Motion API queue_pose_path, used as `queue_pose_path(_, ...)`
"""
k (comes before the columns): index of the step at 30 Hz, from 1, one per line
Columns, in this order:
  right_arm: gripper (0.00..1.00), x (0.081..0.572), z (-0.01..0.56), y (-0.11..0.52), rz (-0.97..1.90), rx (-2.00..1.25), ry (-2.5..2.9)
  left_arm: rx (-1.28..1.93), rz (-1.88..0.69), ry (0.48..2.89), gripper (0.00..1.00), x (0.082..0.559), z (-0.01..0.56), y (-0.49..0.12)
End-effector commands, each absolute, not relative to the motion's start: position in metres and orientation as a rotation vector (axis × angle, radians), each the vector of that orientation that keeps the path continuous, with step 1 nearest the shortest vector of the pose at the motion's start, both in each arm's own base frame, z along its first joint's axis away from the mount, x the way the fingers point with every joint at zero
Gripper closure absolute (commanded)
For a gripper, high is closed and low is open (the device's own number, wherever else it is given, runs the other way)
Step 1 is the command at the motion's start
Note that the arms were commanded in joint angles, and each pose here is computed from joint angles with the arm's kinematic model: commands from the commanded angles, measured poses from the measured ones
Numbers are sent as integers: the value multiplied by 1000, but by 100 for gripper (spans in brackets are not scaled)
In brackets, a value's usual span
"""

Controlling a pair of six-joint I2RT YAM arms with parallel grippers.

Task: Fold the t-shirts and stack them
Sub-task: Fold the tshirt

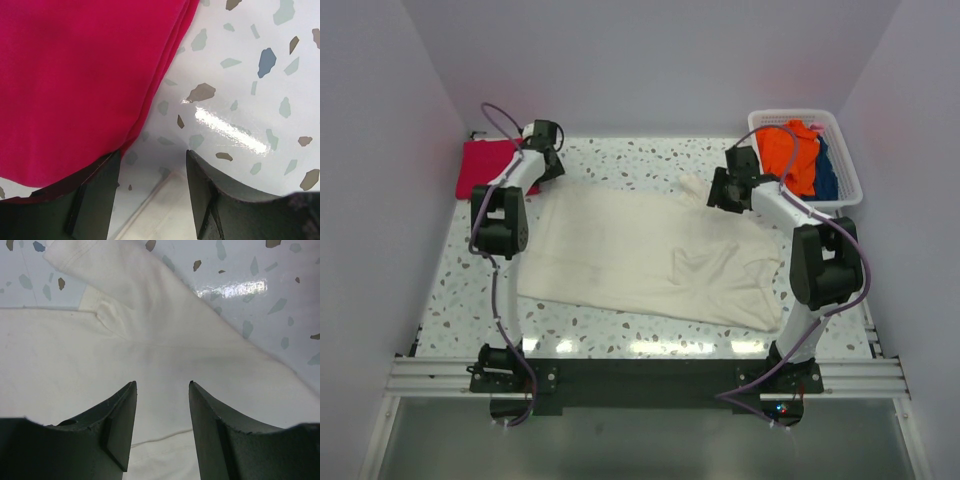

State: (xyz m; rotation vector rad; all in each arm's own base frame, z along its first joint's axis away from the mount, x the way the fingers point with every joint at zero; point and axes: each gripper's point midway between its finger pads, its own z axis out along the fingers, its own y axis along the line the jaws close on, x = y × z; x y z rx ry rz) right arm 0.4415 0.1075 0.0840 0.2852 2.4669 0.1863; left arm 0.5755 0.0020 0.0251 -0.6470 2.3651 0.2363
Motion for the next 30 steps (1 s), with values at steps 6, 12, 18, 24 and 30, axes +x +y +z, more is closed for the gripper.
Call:
queue_pose_path(6, 50, 449, 90, 112, 199, 261, 2438, -589, 94, 2339, 39, 590, 44, -10)
queue_pose_path(12, 50, 449, 92, 111, 198, 262, 2433, -558, 75, 2332, 39, 589, 53, -30)
queue_pose_path(18, 50, 448, 92, 112, 201, 261, 2435, -563, 133, 2347, 43, 579, 46, -36)
queue_pose_path(24, 50, 448, 92, 113, 208, 263, 2433, -585, 204, 2347, 47, 569, 42, -30)
queue_pose_path(30, 50, 448, 91, 113, 209, 266, 2433, -556, 293, 2373, 51, 561, 31, -28)
